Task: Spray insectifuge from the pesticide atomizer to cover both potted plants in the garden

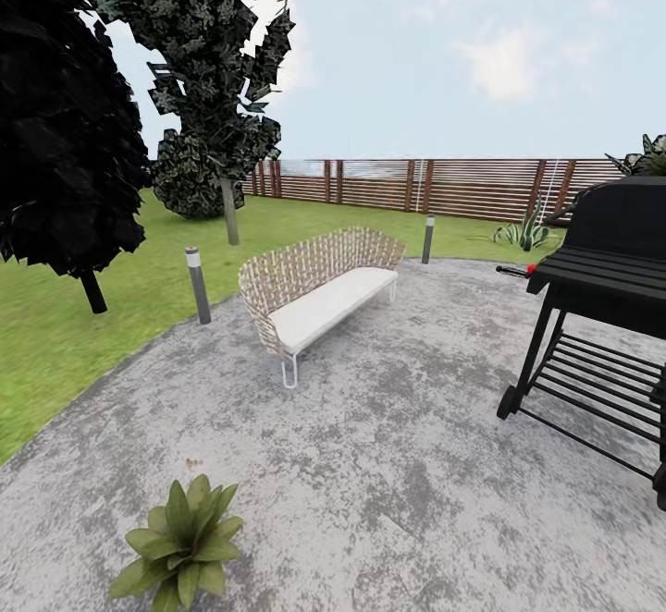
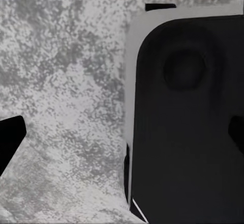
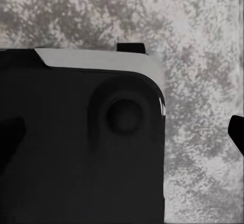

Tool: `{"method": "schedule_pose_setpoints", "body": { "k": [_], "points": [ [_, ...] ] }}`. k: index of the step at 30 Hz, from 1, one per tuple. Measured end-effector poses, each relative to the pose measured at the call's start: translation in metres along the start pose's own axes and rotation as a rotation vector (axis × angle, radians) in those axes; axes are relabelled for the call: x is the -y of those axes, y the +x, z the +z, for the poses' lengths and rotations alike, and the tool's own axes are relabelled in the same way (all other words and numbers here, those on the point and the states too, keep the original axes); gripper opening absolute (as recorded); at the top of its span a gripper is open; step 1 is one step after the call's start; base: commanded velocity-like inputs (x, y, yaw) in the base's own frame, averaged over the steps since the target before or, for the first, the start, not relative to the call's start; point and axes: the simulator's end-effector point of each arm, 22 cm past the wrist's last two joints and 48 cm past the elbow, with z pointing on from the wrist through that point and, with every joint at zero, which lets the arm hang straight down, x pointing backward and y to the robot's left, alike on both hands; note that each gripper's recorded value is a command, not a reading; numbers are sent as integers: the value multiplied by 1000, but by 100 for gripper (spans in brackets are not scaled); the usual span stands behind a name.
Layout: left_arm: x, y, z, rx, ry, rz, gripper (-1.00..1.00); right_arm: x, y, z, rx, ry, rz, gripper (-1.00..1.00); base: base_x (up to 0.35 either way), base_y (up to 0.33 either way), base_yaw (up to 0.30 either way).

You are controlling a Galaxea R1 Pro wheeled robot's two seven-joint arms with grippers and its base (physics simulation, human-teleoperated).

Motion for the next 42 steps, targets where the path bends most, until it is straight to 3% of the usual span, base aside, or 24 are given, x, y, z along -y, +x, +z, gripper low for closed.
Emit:
{"method": "schedule_pose_setpoints", "body": {
  "k": [7, 8, 9, 10, 14, 19, 25, 34, 42],
  "points": [
    [-23, -35, 0, 88, -32, 2, 100, 31, -29, -1, 80, 39, -5, 100, 0, 0, 0],
    [-23, -80, -4, 209, -31, -3, 100, 59, -63, -5, 162, 75, -13, 100, 0, 0, 0],
    [-23, -151, -18, 351, -30, -9, 100, 61, -134, -18, 314, 78, -20, 100, 0, 0, 0],
    [-23, -160, -20, 370, -30, -11, 100, 59, -193, -38, 444, 76, -26, 100, 0, 0, 0],
    [-23, -215, -34, 460, -29, -21, 100, 57, -229, -54, 526, 75, -28, 100, 0, 0, 0],
    [-22, -264, -51, 549, -26, -31, 100, 58, -247, -64, 571, 76, -28, 100, 0, 0, 0],
    [-23, -282, -64, 655, -28, -35, 100, 55, -237, -58, 565, 71, -40, 100, 0, 0, 0],
    [-35, -286, -68, 688, -43, -57, 100, 54, -227, -53, 549, 69, -39, 100, 0, 0, 10],
    [-40, -286, -69, 692, -44, -81, 100, 53, -227, -53, 553, 69, -40, 100, 0, 0, 213]
  ]
}}
